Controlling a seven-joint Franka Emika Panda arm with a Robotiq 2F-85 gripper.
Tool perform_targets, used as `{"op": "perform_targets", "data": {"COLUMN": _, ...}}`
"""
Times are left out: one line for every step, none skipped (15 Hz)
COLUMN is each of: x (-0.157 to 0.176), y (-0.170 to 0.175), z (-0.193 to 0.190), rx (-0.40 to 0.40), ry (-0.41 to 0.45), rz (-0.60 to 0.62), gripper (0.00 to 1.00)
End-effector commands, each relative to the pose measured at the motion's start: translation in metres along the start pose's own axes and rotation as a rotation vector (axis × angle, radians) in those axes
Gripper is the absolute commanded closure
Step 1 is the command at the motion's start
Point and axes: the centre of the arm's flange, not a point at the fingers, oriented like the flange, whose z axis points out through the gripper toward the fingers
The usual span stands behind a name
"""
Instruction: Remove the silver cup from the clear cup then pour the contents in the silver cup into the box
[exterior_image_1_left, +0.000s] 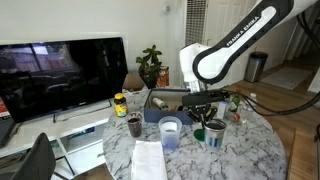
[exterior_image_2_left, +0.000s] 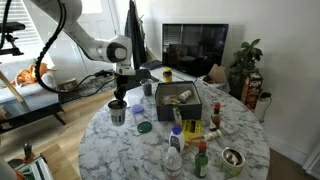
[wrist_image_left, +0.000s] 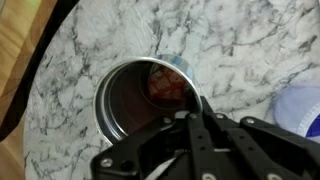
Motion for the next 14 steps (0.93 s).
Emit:
{"op": "perform_targets", "data": {"x": 0.003, "y": -0.004, "z": 0.041, "rx": 0.093, "ry": -0.035, "rz": 0.159, "gripper": 0.99}}
{"op": "perform_targets", "data": {"x": 0.004, "y": -0.005, "z": 0.048, "rx": 0.12, "ry": -0.031, "rz": 0.175, "gripper": 0.99}}
{"op": "perform_targets", "data": {"x": 0.005, "y": -0.007, "z": 0.054, "rx": 0.145, "ry": -0.031, "rz": 0.189, "gripper": 0.99}}
{"op": "perform_targets", "data": {"x": 0.005, "y": -0.007, "z": 0.061, "rx": 0.169, "ry": -0.024, "rz": 0.213, "gripper": 0.99}}
{"op": "perform_targets", "data": {"x": 0.006, "y": -0.008, "z": 0.066, "rx": 0.192, "ry": -0.022, "rz": 0.228, "gripper": 0.99}}
{"op": "perform_targets", "data": {"x": 0.008, "y": -0.008, "z": 0.07, "rx": 0.203, "ry": -0.011, "rz": 0.242, "gripper": 0.99}}
{"op": "perform_targets", "data": {"x": 0.009, "y": -0.008, "z": 0.073, "rx": 0.215, "ry": -0.005, "rz": 0.252, "gripper": 0.99}}
{"op": "perform_targets", "data": {"x": 0.008, "y": -0.008, "z": 0.07, "rx": 0.214, "ry": 0.001, "rz": 0.256, "gripper": 0.98}}
{"op": "perform_targets", "data": {"x": 0.008, "y": -0.006, "z": 0.069, "rx": 0.202, "ry": -0.004, "rz": 0.258, "gripper": 0.71}}
{"op": "perform_targets", "data": {"x": 0.007, "y": -0.004, "z": 0.063, "rx": 0.207, "ry": -0.005, "rz": 0.263, "gripper": 0.7}}
{"op": "perform_targets", "data": {"x": 0.006, "y": 0.0, "z": 0.056, "rx": 0.208, "ry": -0.012, "rz": 0.275, "gripper": 0.65}}
{"op": "perform_targets", "data": {"x": 0.005, "y": 0.002, "z": 0.05, "rx": 0.204, "ry": -0.021, "rz": 0.295, "gripper": 0.56}}
{"op": "perform_targets", "data": {"x": 0.006, "y": 0.007, "z": 0.042, "rx": 0.205, "ry": -0.019, "rz": 0.318, "gripper": 0.5}}
{"op": "perform_targets", "data": {"x": 0.007, "y": 0.01, "z": 0.036, "rx": 0.208, "ry": -0.028, "rz": 0.349, "gripper": 0.43}}
